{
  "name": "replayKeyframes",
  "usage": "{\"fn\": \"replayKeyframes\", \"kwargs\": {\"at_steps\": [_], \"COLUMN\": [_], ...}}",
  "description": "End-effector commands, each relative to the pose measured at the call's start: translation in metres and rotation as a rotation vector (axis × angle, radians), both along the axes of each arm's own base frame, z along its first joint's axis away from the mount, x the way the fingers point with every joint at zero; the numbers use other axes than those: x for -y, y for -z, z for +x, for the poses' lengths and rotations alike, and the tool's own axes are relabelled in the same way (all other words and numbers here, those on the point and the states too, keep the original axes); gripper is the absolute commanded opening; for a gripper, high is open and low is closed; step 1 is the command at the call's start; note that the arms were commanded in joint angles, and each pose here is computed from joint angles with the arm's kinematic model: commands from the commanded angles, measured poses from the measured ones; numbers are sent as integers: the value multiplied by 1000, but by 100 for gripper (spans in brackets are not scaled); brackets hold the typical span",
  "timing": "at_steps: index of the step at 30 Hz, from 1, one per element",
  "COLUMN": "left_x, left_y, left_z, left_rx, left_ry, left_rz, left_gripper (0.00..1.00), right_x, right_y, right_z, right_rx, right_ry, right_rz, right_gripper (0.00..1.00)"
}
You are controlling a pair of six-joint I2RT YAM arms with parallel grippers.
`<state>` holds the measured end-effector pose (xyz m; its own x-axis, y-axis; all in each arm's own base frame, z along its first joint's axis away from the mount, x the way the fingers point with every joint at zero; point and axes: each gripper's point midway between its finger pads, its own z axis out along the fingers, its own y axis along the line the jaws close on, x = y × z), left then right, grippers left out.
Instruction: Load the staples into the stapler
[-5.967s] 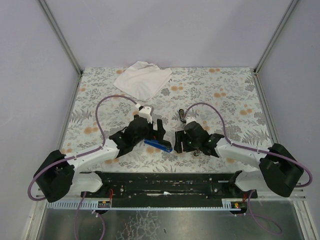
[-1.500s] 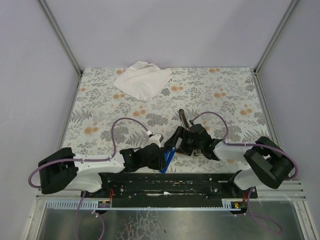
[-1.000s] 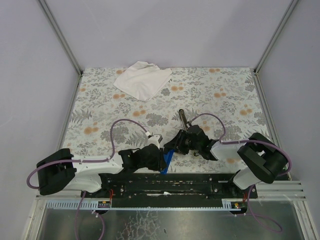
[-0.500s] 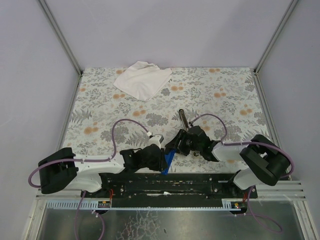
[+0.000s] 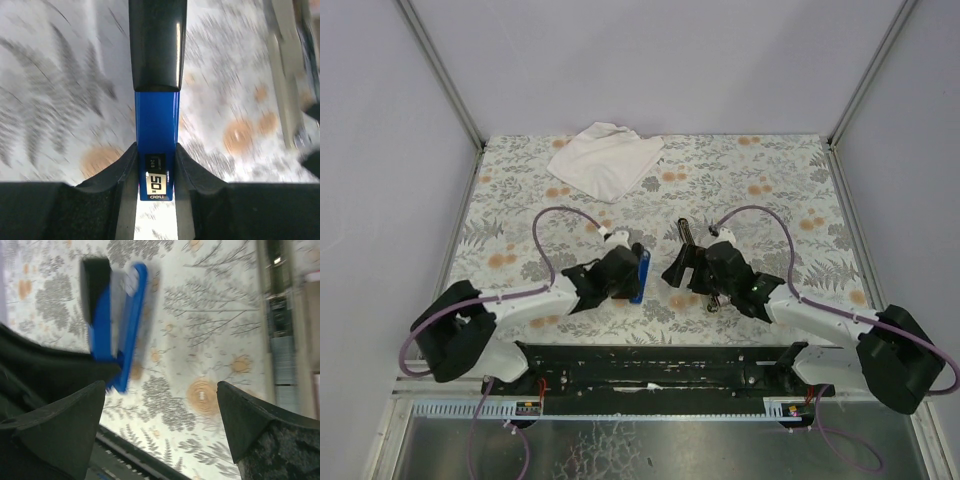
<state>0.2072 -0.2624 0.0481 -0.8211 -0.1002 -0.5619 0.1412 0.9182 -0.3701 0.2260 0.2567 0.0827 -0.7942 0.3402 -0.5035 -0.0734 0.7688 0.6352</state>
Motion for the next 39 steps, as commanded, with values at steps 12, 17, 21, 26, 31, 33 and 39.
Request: {"fn": "replayKeyframes", "kwargs": {"at_steps": [12,17,21,26,31,33,39], "left_x": [-38,-49,-56,-64,-69,-71,-81], "left_y": [2,-8,-23,-33,-48,-54,-72], "left_z": [189,188,175,149,122,112,87], "left_rx": [160,164,185,176,173,175,172], "left_ry": [-82,-95,-116,-152,-172,-177,-199], "left_rz": [178,168,135,67,-30,-58,-114], "left_gripper": [33,72,87,92,93,94,95], "right_x": [83,84,73,58,53,54,52], "right_y": [1,5,6,8,18,23,45], "right_z": [31,46,60,87,114,123,138], "right_rx": [109,99,132,163,169,164,136], "right_ry": [-15,-55,-108,-149,-144,-144,-177], "right_rz": [-547,-615,-633,-665,-719,-746,-770], "right_gripper": [89,88,80,66,64,62,56]}}
